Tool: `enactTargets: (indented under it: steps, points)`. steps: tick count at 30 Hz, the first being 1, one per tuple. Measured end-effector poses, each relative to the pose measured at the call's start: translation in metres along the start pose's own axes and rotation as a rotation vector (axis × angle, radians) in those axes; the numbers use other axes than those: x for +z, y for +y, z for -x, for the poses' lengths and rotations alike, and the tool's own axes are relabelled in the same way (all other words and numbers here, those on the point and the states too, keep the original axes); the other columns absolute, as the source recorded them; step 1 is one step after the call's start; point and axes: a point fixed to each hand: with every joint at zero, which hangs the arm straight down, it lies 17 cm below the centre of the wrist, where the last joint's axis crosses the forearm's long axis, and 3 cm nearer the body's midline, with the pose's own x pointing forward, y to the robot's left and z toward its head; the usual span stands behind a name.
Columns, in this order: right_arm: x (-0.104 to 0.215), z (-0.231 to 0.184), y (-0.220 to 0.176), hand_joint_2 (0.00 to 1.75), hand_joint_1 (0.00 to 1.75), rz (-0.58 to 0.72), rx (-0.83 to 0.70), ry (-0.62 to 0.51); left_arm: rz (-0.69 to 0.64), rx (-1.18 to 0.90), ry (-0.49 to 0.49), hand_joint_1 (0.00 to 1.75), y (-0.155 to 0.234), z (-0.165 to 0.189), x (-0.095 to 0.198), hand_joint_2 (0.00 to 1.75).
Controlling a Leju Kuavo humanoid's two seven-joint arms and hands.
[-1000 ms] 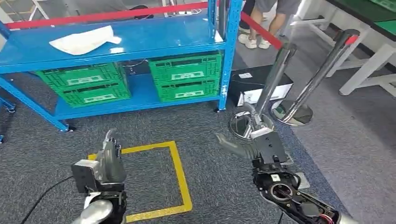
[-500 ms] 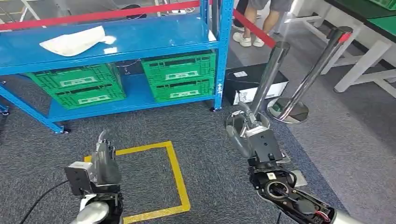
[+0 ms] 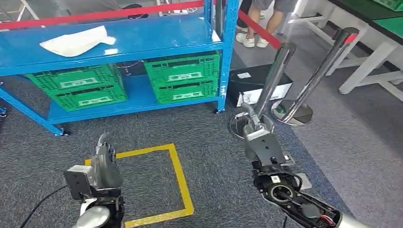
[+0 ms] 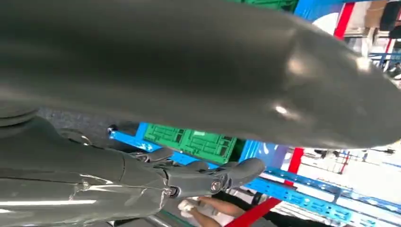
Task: Take the parts from the cabinet and place them on the table.
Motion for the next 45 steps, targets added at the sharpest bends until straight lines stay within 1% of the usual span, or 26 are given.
enactTargets:
  steps: [33,42,45]
  points:
    - [-0.0005,-0.0024,0.0011,0.00,0.00,-0.010,0.019,-0.012,0.001,0.006,-0.017,0.00,-0.0009,-0.0063,-0.0019,0.00]
    - [0.0039,0.0033,0.0014,0.00,0.00,-0.016,0.026,0.006,-0.005,0.008,0.006,0.00,0.0003,0.0005,0.0041,0.00]
    - [0.0034,0.0016,0.0019,0.00,0.00,-0.018,0.025,0.001,-0.006,0.009,-0.002,0.00,-0.0002,-0.0027,0.0029,0.00]
